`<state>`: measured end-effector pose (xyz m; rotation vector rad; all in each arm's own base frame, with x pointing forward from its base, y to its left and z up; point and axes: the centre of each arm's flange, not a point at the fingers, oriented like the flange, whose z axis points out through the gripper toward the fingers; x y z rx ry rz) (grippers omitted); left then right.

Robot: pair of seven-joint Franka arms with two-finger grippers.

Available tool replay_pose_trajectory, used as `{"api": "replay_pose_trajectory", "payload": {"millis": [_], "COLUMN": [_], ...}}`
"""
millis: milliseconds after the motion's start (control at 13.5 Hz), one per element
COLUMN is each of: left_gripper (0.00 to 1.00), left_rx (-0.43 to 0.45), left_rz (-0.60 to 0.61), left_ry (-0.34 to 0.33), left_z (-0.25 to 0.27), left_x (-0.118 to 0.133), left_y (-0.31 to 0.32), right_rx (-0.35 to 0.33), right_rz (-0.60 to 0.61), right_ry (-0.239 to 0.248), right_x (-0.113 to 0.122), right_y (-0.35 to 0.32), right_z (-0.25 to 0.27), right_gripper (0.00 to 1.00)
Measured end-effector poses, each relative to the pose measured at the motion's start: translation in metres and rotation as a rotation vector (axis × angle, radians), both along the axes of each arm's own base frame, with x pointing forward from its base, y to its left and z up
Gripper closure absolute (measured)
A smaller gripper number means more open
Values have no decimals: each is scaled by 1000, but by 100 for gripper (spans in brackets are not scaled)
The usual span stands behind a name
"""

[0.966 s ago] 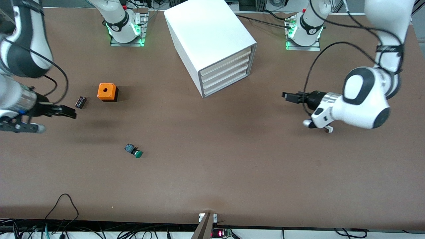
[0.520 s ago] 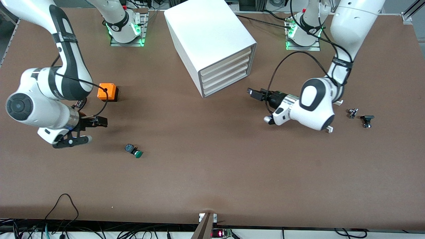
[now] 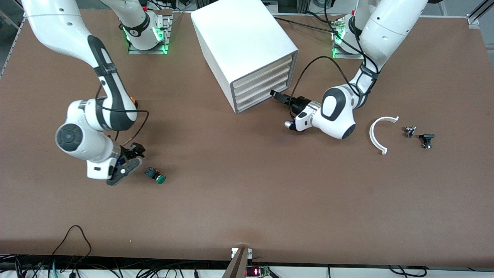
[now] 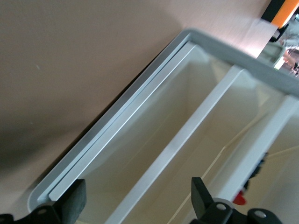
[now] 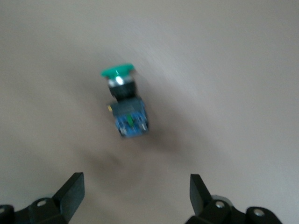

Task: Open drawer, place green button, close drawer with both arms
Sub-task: 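Reach the right gripper to the green button while the left gripper reaches the drawer, then pull the drawer open with the left gripper while the right gripper grasps the button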

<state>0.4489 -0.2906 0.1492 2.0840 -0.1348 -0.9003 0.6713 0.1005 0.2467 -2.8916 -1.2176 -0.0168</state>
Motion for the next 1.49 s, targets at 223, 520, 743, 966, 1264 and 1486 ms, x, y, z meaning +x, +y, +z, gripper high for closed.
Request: {"api": "replay_pose_trajectory", "payload": {"millis": [223, 520, 743, 966, 1264, 1486], "left_gripper": [2, 25, 56, 70, 80, 73], "left_rx": [-21, -53, -64, -48, -37, -18], "left_rz": [-30, -1, 15, 100, 224, 251], "left_ry": [13, -24, -42, -108, -227, -270], "left_z": [-9, -20, -17, -5, 12, 18], "left_x": [-20, -44, -41, -2, 63, 81], "left_y": [-12, -30, -30, 4, 75, 88], "right_rx": [19, 26, 26, 27, 28, 28], "right_rz": [65, 101, 105, 95, 91, 92], "right_ry": [-14, -46, -61, -77, -84, -83], "right_x": [-2, 0, 3, 6, 6, 6], "right_y": [27, 29, 21, 14, 11, 11], "right_z": [-18, -39, -44, -44, -59, -62], "right_gripper": [0, 0, 0, 0, 1, 20]}}
